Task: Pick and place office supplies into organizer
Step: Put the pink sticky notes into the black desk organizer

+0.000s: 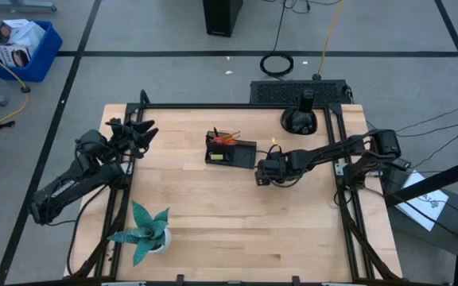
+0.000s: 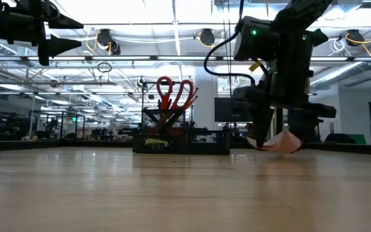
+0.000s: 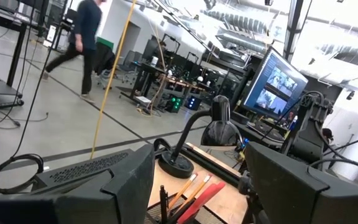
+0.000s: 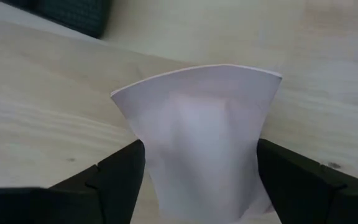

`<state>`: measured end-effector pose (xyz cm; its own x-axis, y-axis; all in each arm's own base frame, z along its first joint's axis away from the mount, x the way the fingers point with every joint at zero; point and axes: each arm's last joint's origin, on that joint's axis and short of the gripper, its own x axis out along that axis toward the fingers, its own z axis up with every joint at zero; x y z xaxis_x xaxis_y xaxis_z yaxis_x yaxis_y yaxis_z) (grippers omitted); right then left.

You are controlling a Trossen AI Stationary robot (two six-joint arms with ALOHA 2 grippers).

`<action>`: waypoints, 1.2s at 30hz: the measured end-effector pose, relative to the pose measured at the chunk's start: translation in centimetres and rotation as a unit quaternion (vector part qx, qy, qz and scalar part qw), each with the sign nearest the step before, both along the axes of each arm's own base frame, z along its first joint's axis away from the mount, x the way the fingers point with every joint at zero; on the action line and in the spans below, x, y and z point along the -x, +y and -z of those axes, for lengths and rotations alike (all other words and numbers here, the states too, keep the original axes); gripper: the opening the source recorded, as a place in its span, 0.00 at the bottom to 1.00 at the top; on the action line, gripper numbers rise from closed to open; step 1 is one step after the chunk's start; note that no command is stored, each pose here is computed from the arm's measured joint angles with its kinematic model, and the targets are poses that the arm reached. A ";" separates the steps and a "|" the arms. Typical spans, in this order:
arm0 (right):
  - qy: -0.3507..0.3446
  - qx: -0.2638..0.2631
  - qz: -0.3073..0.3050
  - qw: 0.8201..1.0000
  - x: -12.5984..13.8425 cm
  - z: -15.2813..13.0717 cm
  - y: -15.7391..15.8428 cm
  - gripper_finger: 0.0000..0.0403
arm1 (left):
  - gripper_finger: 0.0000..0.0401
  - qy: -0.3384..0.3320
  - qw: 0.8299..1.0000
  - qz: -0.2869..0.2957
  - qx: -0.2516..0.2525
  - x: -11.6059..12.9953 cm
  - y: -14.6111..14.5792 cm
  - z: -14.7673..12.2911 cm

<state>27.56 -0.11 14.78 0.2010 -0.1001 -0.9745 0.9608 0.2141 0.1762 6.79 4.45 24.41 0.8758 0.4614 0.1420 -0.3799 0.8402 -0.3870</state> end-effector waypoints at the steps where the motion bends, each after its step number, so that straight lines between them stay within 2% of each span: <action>1: -0.003 -0.001 0.002 1.000 0.0 -0.1 0.0 0.71 | 0.64 0.000 1.000 0.000 0.000 0.0 0.0 0.0; 13: -0.011 -0.008 0.033 0.999 -0.2 -0.4 0.0 0.71 | 0.64 0.000 1.000 0.000 0.000 0.0 0.0 0.0; 19: -0.024 0.005 0.016 1.000 -1.0 -1.7 -0.1 0.71 | 0.64 0.000 1.000 0.000 0.000 0.0 0.0 0.0; 28: -0.030 0.014 0.030 0.999 -2.0 -3.8 -0.7 0.71 | 0.64 0.000 1.000 0.000 0.000 0.0 0.0 0.0; 36: -0.056 0.045 0.036 0.997 -2.9 -5.4 -2.2 0.71 | 0.64 0.000 1.000 0.000 0.000 0.0 0.0 0.0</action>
